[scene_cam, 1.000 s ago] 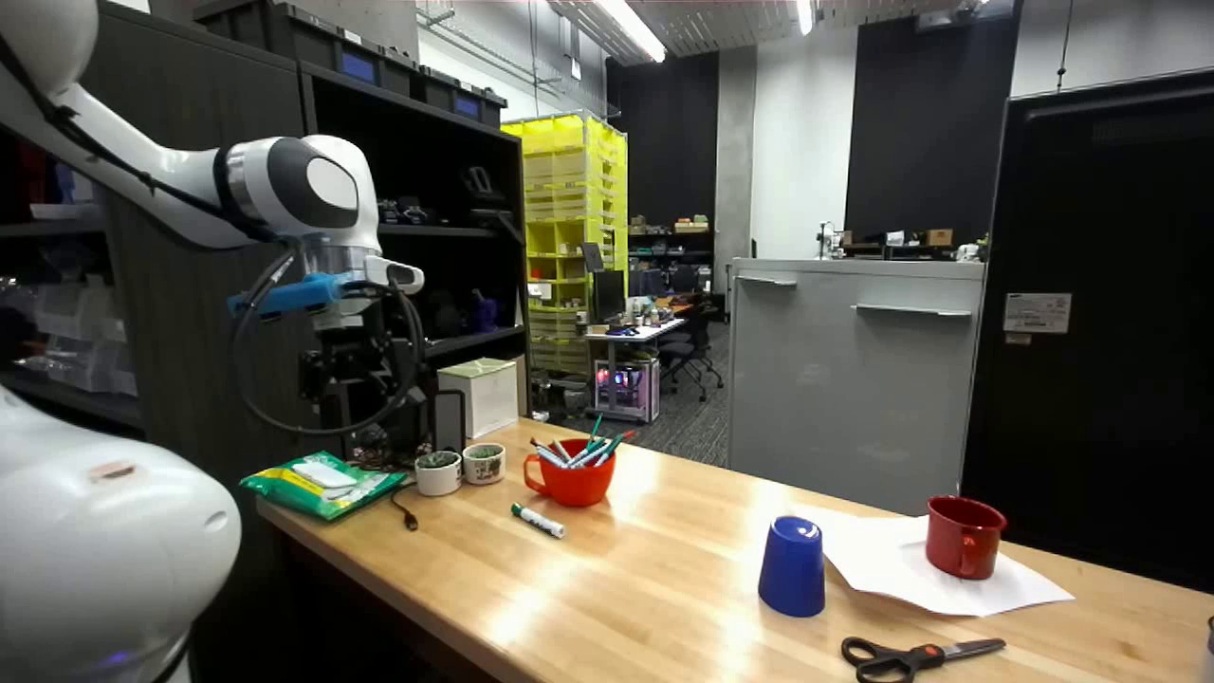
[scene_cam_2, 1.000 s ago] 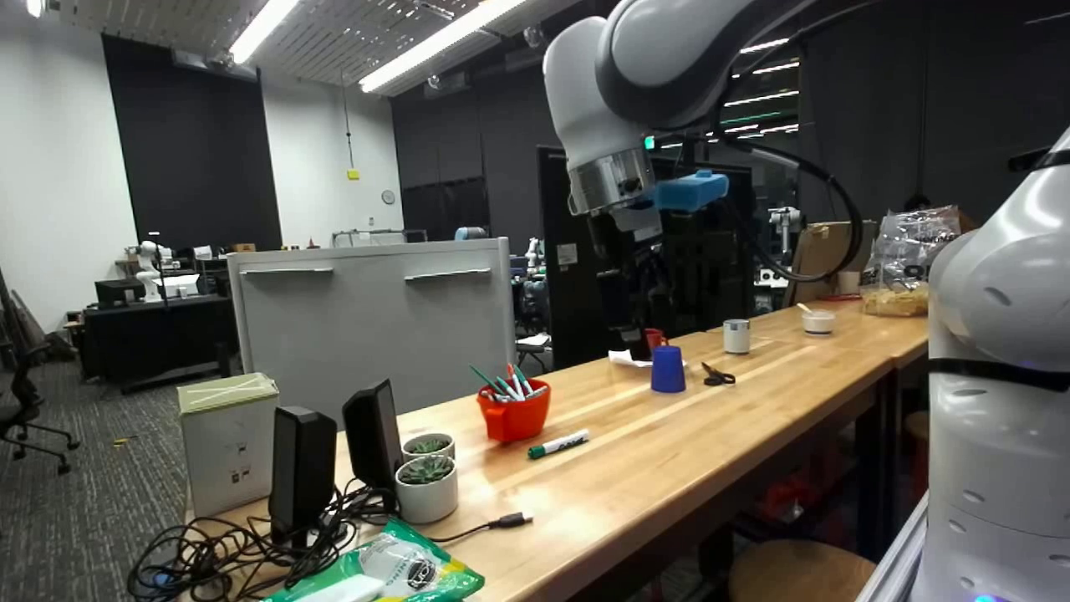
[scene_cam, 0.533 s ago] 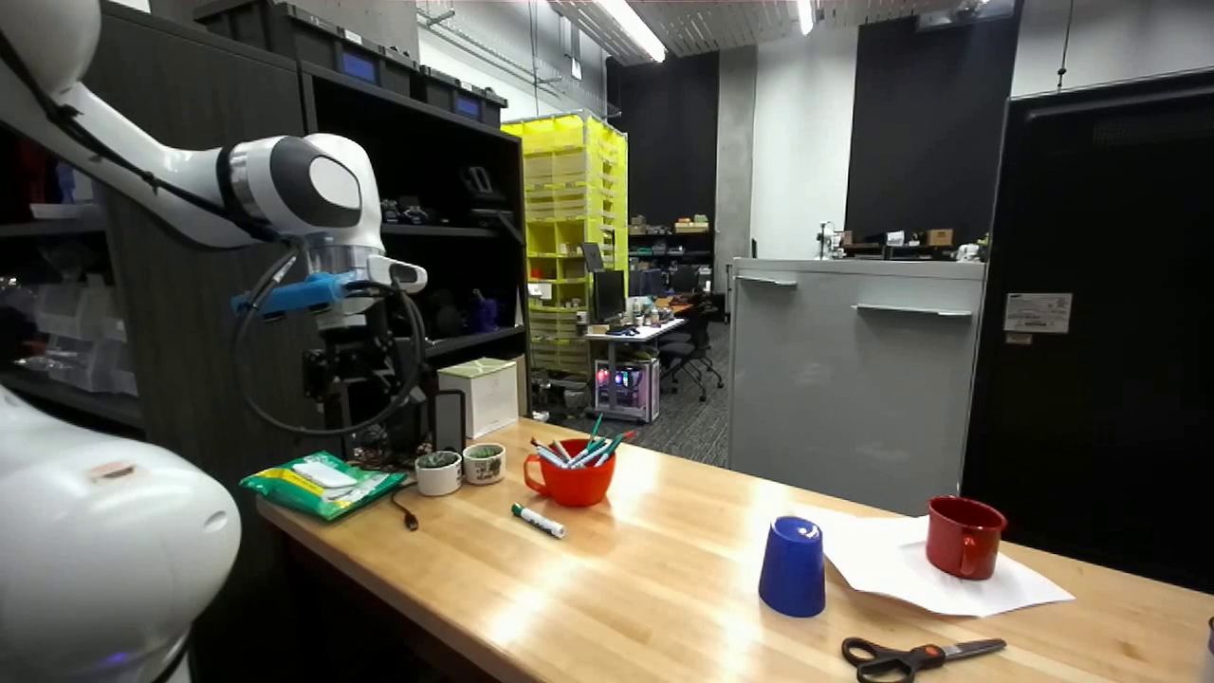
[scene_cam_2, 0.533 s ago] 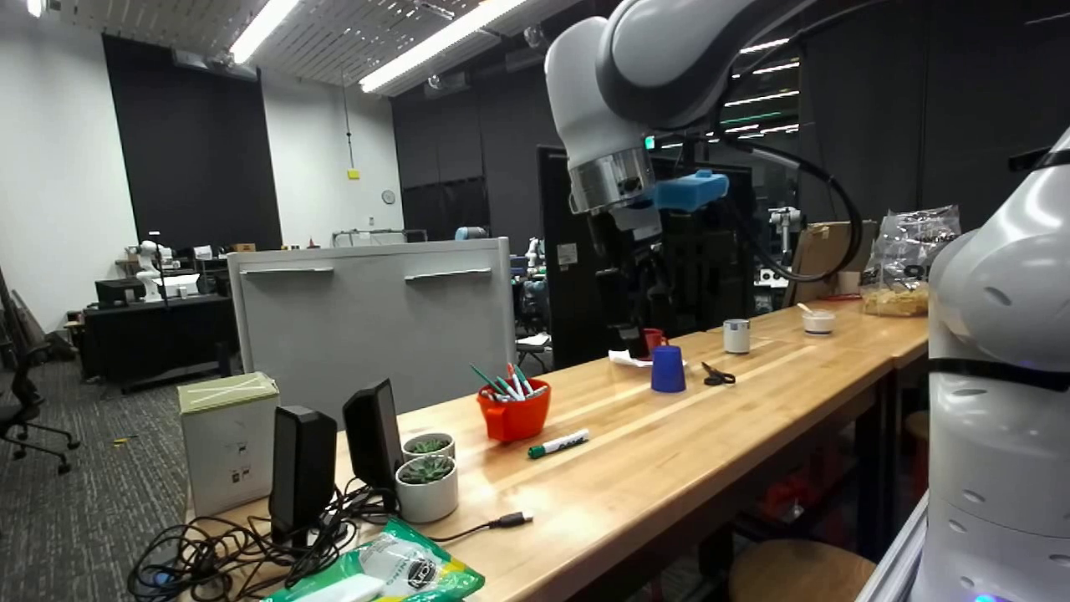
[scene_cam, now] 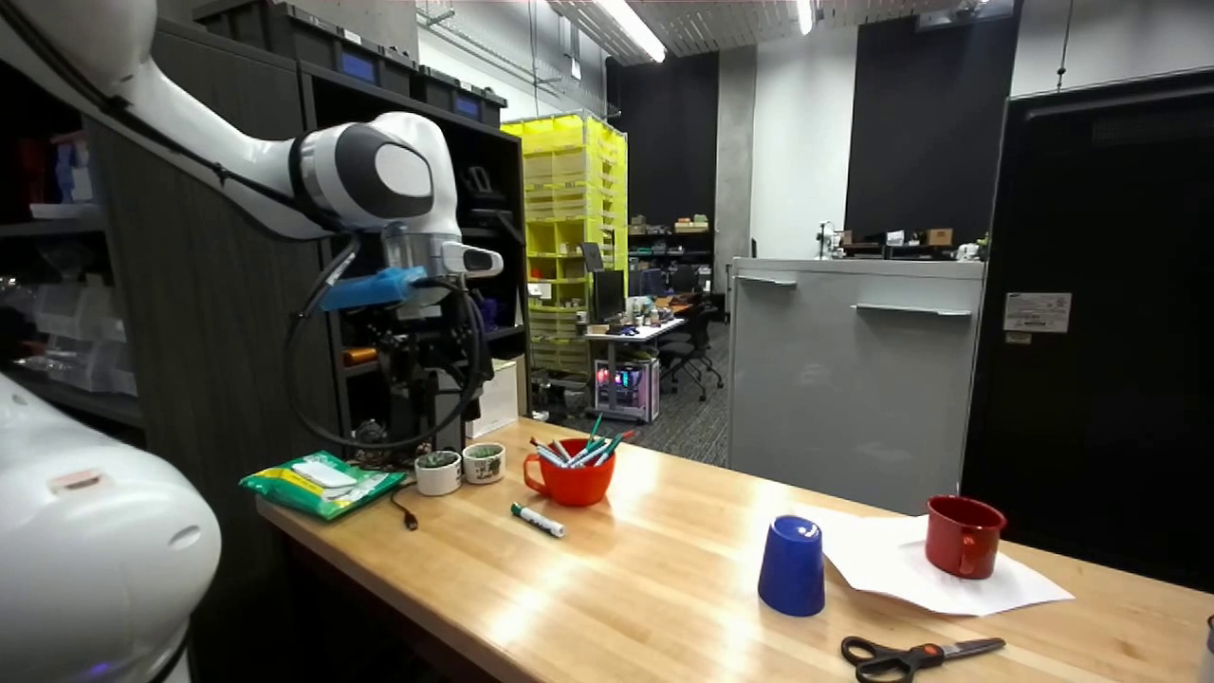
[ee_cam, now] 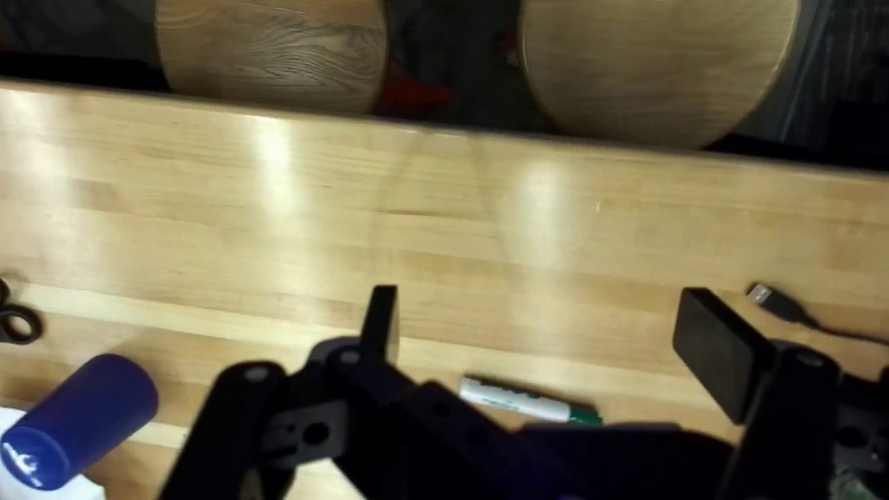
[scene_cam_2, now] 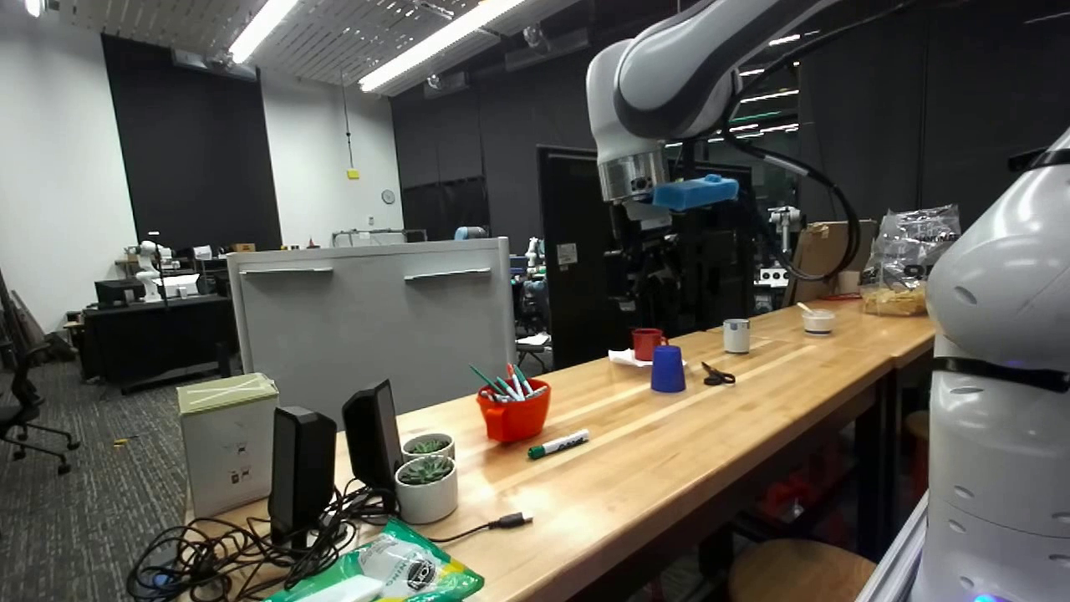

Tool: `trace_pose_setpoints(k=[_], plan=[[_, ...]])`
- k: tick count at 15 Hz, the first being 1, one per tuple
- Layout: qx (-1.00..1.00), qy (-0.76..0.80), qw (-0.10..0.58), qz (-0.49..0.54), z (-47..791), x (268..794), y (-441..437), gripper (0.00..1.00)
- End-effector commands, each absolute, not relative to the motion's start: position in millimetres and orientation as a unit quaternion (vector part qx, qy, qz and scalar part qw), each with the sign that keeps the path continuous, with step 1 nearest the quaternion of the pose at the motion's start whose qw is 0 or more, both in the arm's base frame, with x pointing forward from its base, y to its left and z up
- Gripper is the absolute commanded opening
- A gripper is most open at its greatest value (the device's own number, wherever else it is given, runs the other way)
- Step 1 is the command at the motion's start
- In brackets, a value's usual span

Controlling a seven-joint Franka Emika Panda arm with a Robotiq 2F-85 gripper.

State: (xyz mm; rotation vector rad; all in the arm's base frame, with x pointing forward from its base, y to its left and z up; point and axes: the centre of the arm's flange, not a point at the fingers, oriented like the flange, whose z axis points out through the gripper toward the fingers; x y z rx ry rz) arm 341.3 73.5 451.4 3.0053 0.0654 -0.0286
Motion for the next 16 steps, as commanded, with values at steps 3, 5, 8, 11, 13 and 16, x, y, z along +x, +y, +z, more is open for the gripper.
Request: trace_pose_setpoints(k=[3,5,8,11,13,16], plan=[[0.994,-0.041,0.09,0.053,461.3,370.8,-8.3,1.0],[0.989,-0.067,0.104,0.079,466.2,384.6,-38.8,1.0],[0.99,-0.077,0.093,0.073,469.1,373.6,-40.5,1.0],[0.989,-0.083,0.091,0.075,472.7,376.9,-45.5,1.0],[0.989,-0.082,0.092,0.076,472.8,377.2,-44.0,1.0],[0.99,-0.092,0.086,0.07,472.5,382.5,-56.8,1.0]])
